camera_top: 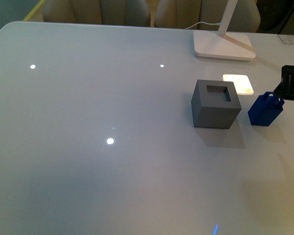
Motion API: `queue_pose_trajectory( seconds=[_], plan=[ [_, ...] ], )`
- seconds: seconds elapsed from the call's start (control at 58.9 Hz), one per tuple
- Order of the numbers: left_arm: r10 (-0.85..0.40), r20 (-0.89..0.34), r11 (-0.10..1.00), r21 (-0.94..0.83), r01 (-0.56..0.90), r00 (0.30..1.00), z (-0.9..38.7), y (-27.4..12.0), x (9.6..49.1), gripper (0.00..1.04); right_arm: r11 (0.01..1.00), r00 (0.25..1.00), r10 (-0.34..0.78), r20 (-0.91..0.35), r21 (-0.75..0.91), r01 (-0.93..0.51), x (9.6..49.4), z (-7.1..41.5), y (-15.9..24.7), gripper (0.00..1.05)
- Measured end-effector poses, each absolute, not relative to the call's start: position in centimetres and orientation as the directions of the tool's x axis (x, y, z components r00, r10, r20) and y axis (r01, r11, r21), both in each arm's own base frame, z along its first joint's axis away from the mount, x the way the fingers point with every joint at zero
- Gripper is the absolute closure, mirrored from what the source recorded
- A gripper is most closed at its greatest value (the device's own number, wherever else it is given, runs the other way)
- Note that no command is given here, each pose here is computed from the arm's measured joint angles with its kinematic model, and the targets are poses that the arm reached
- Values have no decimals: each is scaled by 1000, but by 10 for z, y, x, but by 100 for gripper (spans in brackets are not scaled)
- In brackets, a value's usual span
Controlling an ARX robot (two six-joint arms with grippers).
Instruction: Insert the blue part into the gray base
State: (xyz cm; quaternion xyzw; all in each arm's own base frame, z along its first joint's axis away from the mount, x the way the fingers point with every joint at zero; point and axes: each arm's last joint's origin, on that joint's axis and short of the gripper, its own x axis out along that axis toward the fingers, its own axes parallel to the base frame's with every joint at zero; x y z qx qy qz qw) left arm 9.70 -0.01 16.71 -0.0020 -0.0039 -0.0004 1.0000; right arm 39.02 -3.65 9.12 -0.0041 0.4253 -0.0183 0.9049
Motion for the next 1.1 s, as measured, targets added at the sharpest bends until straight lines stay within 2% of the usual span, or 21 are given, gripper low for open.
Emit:
queue_pose_trajectory(
  seconds=[0.289, 0.577, 0.883, 0.951, 1.104],
  plan=[
    [-1, 8, 1000, -4, 1, 1000, 167, 0, 97, 7, 998, 594, -48, -803, -18, 56, 413, 61, -28, 9],
    [-1, 8, 1000, -4, 1, 1000, 167, 0, 97, 7, 997, 586, -55, -808, -15, 72, 429, 50, -22, 10],
    [0, 8, 1000, -4, 0, 1000, 167, 0, 97, 7, 997, 573, -59, -818, -15, 82, 430, 44, -23, 56],
    [0, 8, 1000, -4, 0, 1000, 167, 0, 97, 7, 996, 573, -61, -817, -15, 86, 429, 45, -25, 59],
    [0, 8, 1000, -4, 0, 1000, 167, 0, 97, 7, 996, 574, -46, -817, 4, 85, 420, 53, -27, 60]
  ],
)
